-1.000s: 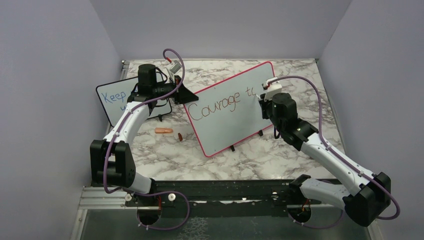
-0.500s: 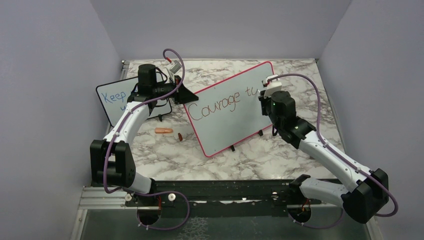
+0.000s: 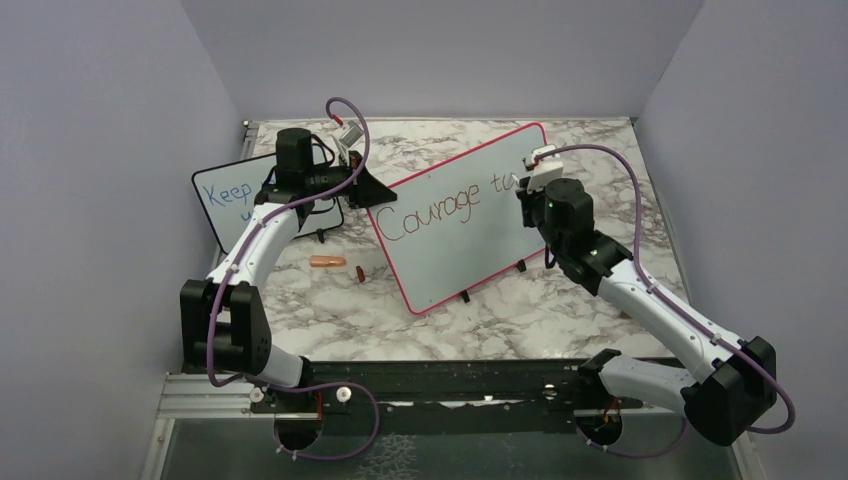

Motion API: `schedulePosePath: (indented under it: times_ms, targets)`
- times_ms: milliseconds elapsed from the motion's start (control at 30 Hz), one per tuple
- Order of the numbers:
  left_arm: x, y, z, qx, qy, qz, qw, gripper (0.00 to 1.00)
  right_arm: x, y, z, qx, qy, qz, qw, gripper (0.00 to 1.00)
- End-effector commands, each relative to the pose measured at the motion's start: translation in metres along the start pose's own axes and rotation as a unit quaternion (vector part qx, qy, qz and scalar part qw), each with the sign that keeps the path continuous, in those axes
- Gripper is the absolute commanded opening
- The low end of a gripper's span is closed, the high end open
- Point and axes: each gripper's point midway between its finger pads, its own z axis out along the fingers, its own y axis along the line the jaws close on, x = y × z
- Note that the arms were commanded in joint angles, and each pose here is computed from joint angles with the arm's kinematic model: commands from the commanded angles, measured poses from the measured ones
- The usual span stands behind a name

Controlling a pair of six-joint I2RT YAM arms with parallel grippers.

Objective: Write a sentence on the whiteboard

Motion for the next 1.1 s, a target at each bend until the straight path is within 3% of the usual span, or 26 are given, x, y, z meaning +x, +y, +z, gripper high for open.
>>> schedulePosePath:
  times_ms: [0,1067]
  targets:
    - [0.034,0.017,0.008,-0.022,0.039,-0.017,0.999,0.00,-0.018,0.013,0.000,-0.041,-0.022,0.003,0.999,0.01]
    - [0.033,0.023,0.007,-0.041,0.038,-0.018,0.998,0.00,-0.010,0.016,-0.038,-0.083,-0.003,0.006,0.997,0.01]
